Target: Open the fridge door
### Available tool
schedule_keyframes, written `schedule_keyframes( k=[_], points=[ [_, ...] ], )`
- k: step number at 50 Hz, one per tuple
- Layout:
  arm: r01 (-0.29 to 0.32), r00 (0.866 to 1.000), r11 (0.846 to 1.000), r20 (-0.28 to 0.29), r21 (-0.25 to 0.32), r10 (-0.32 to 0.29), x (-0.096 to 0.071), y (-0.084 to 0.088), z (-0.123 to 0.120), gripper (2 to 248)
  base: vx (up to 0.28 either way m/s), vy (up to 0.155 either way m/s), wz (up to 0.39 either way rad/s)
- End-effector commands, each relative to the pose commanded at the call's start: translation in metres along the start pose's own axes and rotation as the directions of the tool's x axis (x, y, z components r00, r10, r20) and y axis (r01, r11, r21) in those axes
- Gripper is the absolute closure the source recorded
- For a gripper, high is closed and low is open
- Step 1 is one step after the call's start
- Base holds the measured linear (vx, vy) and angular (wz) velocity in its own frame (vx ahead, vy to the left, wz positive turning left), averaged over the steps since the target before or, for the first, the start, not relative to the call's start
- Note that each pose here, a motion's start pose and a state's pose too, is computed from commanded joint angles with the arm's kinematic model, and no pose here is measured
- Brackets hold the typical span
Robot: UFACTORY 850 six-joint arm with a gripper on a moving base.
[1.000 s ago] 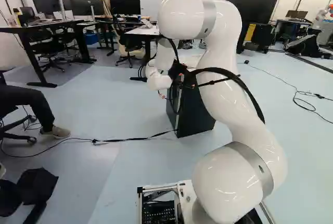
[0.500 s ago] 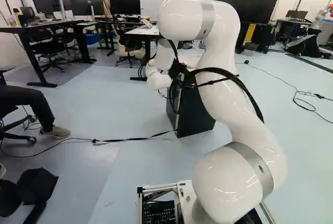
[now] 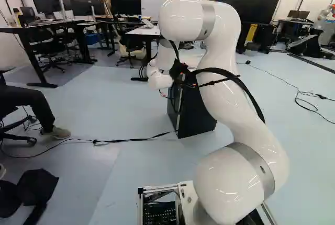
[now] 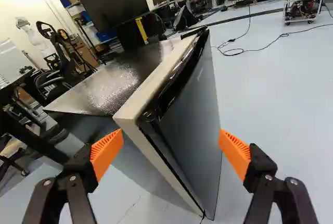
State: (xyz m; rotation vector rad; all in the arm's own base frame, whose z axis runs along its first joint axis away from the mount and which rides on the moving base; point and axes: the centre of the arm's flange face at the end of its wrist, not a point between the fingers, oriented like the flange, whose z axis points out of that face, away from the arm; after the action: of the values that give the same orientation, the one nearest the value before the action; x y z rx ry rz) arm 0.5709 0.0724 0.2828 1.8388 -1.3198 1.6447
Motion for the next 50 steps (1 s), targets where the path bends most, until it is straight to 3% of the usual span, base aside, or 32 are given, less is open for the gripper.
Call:
schedule_keyframes(
  k=[37, 50],
  points=[
    [-0.011, 1.0, 1.0, -0.01, -0.025, 0.01, 0.006, 0.005, 0.014, 3, 0.0, 0.0, 0.0],
    [-0.019, 1.0, 0.996, -0.013, -0.084, 0.018, 0.013, 0.023, 0.018, 3, 0.0, 0.0, 0.0]
  ],
)
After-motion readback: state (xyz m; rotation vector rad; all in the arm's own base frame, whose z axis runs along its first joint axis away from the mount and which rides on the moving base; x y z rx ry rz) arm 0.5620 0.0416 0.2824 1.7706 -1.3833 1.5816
